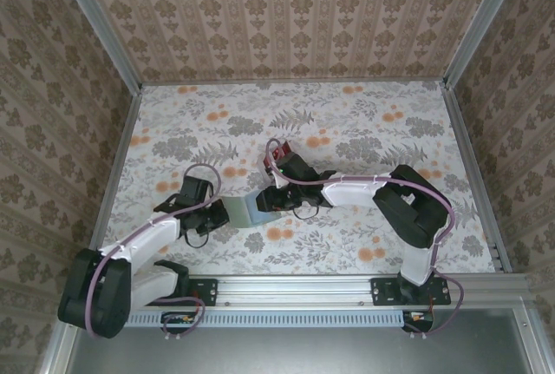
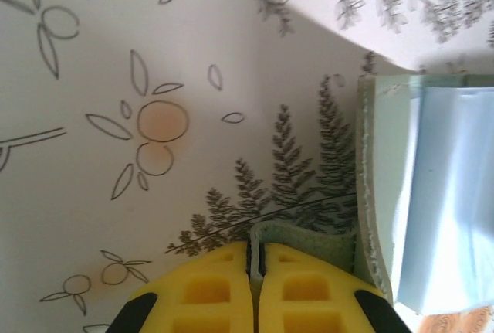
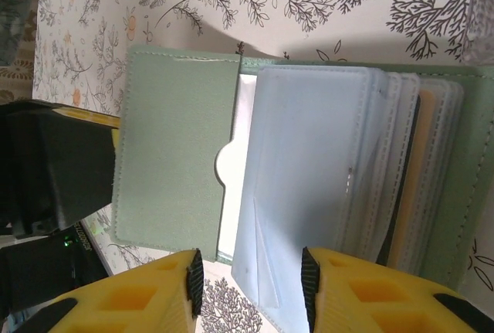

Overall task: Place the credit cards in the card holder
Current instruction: Flip over the card slot on the card holder.

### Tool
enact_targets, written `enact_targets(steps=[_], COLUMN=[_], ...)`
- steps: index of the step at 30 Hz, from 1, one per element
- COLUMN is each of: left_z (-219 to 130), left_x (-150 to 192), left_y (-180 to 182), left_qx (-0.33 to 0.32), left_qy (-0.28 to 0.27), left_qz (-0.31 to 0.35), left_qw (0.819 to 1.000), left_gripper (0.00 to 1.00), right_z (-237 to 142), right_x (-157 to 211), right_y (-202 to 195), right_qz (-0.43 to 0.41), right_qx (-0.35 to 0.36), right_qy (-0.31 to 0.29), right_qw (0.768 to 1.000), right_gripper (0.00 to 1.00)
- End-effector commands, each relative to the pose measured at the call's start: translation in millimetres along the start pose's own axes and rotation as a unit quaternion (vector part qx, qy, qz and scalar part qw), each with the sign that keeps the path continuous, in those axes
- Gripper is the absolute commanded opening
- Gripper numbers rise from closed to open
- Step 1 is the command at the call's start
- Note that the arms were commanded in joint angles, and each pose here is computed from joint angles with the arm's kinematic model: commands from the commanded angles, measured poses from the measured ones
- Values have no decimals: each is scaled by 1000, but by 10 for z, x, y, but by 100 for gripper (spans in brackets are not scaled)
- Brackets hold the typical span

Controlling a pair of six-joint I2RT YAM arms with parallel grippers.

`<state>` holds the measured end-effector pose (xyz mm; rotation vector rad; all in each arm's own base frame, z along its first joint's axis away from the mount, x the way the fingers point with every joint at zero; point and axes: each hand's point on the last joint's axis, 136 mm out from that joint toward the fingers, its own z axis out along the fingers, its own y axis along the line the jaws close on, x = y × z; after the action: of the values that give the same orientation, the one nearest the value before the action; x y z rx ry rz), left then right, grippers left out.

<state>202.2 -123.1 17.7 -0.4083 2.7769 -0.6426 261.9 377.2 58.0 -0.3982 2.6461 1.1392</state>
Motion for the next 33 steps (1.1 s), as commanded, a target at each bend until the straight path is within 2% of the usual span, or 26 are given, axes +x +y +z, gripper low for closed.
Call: enact_targets(steps=[1, 8, 18, 33], left_z=[28, 41, 91, 138], left_x=[-14, -46, -29, -13], left_y=[123, 152, 172, 127], left_qx=[-24, -29, -33, -14], left_qy=[-3, -6, 5, 7], left_qz=[7, 3, 0, 0], left_qw=[1000, 1000, 999, 1000], left_gripper=[0, 0, 0, 0], right_z=[-86, -158, -59, 148], right_x=[-9, 55, 101, 174], right_y=[69, 5, -196, -254], right_qz=[-8, -10, -5, -16], right_qx=[-2, 14, 49, 75], right_qy=[-7, -5, 0, 29], right_qw=[1000, 1000, 999, 997], right_gripper=[42, 44, 45, 46])
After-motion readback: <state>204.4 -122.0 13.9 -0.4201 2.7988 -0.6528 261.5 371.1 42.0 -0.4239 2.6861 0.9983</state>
